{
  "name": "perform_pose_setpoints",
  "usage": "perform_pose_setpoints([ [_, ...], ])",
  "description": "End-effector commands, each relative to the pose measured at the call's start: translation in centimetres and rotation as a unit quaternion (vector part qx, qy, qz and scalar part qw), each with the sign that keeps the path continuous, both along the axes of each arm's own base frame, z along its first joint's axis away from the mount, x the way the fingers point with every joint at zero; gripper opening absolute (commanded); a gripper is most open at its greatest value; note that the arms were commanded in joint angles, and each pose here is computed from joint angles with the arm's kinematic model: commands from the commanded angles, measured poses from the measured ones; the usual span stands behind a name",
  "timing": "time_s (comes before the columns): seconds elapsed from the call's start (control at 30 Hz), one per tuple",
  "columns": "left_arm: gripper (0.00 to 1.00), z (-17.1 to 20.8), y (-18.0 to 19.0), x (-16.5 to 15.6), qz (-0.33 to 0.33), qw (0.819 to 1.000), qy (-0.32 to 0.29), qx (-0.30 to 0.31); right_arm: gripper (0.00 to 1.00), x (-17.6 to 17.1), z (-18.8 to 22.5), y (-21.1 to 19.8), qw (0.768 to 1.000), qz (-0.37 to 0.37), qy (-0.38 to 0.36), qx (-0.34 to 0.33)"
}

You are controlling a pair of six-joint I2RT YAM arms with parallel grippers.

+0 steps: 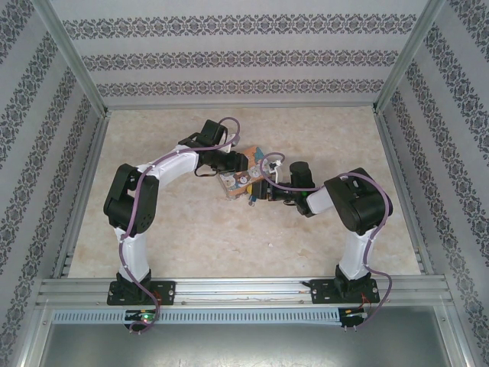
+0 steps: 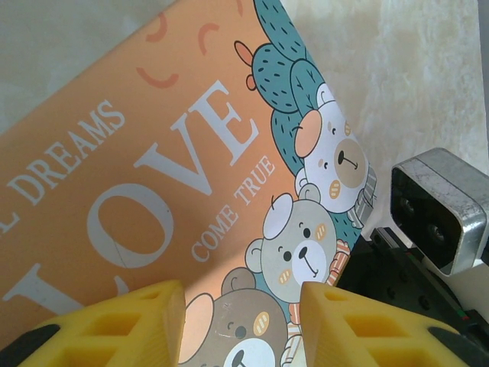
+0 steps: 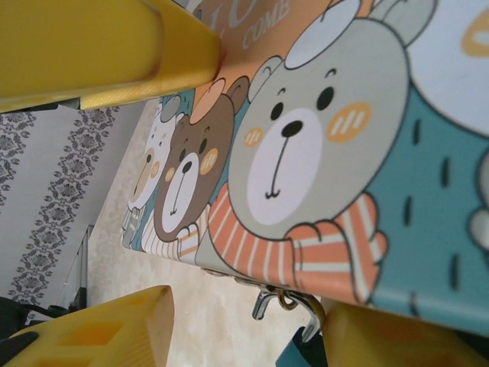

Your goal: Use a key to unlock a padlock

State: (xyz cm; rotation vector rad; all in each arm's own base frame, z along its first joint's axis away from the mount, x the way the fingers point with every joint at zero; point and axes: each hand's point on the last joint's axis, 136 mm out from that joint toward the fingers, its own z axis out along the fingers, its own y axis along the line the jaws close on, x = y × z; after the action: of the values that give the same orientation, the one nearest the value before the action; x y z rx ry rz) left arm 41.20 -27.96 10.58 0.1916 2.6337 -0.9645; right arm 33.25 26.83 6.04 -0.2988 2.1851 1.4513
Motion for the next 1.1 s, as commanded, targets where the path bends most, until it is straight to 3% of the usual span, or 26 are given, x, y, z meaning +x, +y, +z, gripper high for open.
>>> perform_pose_setpoints([
  [0.0, 0.43, -1.9, 0.1, -0.7, -0.005, 0.999, 0.027, 0.021, 0.49, -0.3, 1.1, 0.9, 0.999, 0.029, -0.023, 0.019],
  [0.37, 0.42, -2.0, 0.1, -0.7, -0.003, 0.999, 0.028, 0.022, 0.40, -0.7, 0.7, 0.8, 0.999, 0.030, -0.019, 0.016],
  [1.07, 0.41, -2.2, 0.3, -0.7, 0.003, 0.999, 0.031, 0.024, 0.08, -1.2, 0.0, 0.7, 0.999, 0.032, -0.006, 0.012],
])
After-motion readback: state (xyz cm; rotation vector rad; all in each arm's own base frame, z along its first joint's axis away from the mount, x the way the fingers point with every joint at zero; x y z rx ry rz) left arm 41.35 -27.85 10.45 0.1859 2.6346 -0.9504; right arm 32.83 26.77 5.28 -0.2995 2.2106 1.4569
